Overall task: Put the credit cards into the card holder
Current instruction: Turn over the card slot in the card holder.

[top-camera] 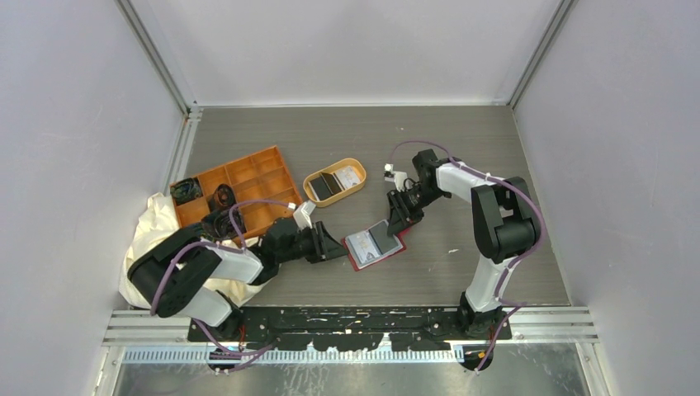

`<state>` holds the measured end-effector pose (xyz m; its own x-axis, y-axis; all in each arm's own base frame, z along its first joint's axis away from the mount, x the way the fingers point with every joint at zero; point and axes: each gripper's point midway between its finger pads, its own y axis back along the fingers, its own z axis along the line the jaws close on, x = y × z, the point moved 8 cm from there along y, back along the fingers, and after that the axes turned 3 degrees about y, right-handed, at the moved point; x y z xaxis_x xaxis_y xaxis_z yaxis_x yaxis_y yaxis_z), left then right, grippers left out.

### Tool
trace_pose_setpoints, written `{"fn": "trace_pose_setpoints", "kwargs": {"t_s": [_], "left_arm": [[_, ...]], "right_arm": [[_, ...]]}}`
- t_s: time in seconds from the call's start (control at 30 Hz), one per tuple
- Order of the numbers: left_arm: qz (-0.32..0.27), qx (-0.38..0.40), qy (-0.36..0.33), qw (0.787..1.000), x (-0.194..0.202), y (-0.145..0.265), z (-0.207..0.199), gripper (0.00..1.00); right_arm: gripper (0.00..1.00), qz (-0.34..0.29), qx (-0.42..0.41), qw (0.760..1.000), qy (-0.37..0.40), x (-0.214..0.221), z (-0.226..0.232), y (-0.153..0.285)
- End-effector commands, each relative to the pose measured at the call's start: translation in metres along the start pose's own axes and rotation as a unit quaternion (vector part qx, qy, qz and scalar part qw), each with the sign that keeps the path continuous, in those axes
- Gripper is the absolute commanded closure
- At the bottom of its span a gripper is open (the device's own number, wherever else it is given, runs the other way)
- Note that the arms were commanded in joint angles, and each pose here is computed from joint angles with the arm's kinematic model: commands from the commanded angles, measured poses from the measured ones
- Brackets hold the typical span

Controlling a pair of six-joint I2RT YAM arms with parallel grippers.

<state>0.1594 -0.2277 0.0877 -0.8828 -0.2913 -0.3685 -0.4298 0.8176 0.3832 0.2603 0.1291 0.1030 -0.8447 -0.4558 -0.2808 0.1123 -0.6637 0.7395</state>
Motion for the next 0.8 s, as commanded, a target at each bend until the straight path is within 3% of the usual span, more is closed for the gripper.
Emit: {"fn": "trace_pose_setpoints", "kwargs": {"t_s": [0.0,0.37,0.77], "left_arm": [[-0.012,0.067,-0.007,0.998,-0.014,-0.008,-0.024,0.63],[-0.001,0.071,-0.007,0.997,-0.012,-0.017,-0.026,0.60],[0.009,0.084,-0.006,0.996,-0.007,-0.031,-0.032,0.56]], "right_arm": [[0.65,-0.034,-0.052,0.998,0.017,-0.013,0.017,0.012],[0.62,-0.034,-0.145,0.989,-0.001,-0.013,0.029,0.009],[0.59,-0.013,-0.155,0.988,-0.006,-0.010,0.032,-0.004]]}}
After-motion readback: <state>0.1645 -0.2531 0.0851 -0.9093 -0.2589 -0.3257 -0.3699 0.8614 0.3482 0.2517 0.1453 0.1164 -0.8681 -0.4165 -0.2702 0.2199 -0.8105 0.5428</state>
